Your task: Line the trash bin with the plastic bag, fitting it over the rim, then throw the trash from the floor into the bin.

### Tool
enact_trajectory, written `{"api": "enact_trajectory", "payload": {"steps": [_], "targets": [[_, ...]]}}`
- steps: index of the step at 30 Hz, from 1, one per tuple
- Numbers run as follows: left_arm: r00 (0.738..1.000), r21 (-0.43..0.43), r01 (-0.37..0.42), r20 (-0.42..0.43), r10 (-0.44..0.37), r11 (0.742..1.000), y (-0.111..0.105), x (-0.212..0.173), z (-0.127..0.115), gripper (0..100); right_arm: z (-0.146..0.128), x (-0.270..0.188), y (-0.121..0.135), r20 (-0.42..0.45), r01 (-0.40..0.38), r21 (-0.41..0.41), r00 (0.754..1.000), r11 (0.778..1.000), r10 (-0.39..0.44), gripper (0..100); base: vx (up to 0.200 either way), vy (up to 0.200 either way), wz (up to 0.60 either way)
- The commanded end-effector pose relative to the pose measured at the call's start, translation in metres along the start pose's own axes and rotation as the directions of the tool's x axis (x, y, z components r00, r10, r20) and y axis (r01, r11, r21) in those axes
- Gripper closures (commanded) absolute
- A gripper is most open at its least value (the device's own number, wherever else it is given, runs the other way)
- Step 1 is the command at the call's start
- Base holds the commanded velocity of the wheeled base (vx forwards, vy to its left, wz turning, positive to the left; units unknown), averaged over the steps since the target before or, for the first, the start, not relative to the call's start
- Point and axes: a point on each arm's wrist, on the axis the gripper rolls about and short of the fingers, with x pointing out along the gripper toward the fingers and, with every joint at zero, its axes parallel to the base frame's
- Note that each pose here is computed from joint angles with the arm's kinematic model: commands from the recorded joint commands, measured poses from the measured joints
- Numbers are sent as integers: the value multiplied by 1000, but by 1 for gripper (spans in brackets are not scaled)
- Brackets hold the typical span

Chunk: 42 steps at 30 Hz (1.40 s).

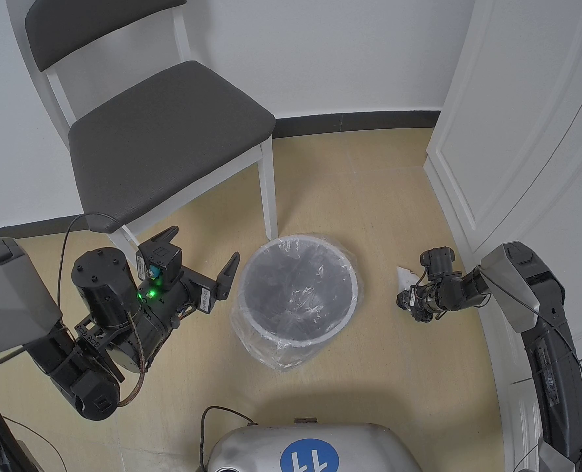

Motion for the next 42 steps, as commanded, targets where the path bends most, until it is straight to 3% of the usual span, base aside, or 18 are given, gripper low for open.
{"api": "enact_trajectory", "payload": {"steps": [1, 6, 12, 18, 27, 32, 38, 42], "targets": [[1000, 5, 3, -14, -3, 1000, -1, 0, -4, 0, 0, 0, 0, -1, -1, 0, 1000, 1000, 1, 100, 0, 0, 0], [1000, 25, 12, -21, -11, 1000, -3, -2, -5, 0, 0, 0, 0, -2, 0, -5, 1000, 1000, 0, 100, 0, 0, 0], [1000, 33, 12, -21, -11, 999, -3, -1, -5, 0, 1, 2, 1, -105, 25, -25, 994, 999, -27, 100, 0, 0, 0], [1000, 32, 11, -18, -10, 999, -3, -2, -4, 0, -1, 6, 2, -107, 21, -8, 994, 1000, -21, 100, 0, 0, 0], [1000, 33, 13, -24, -12, 999, -3, -2, -6, 0, 0, 10, 3, -70, 14, 104, 998, 995, -6, 100, 0, 0, 0], [999, 37, 17, -37, -16, 999, -4, -1, -10, 0, 0, 13, 4, -65, 20, 208, 998, 978, -6, 100, 0, 0, 0], [999, 36, 14, -33, -13, 999, -4, -2, -8, 0, -1, 26, 9, -39, 10, 261, 999, 965, 1, 100, 0, 0, 0], [999, 37, 10, -36, -9, 999, -2, -5, -8, 0, -17, 34, 6, -101, 49, 320, 995, 946, -17, 100, 0, 0, 0]]}}
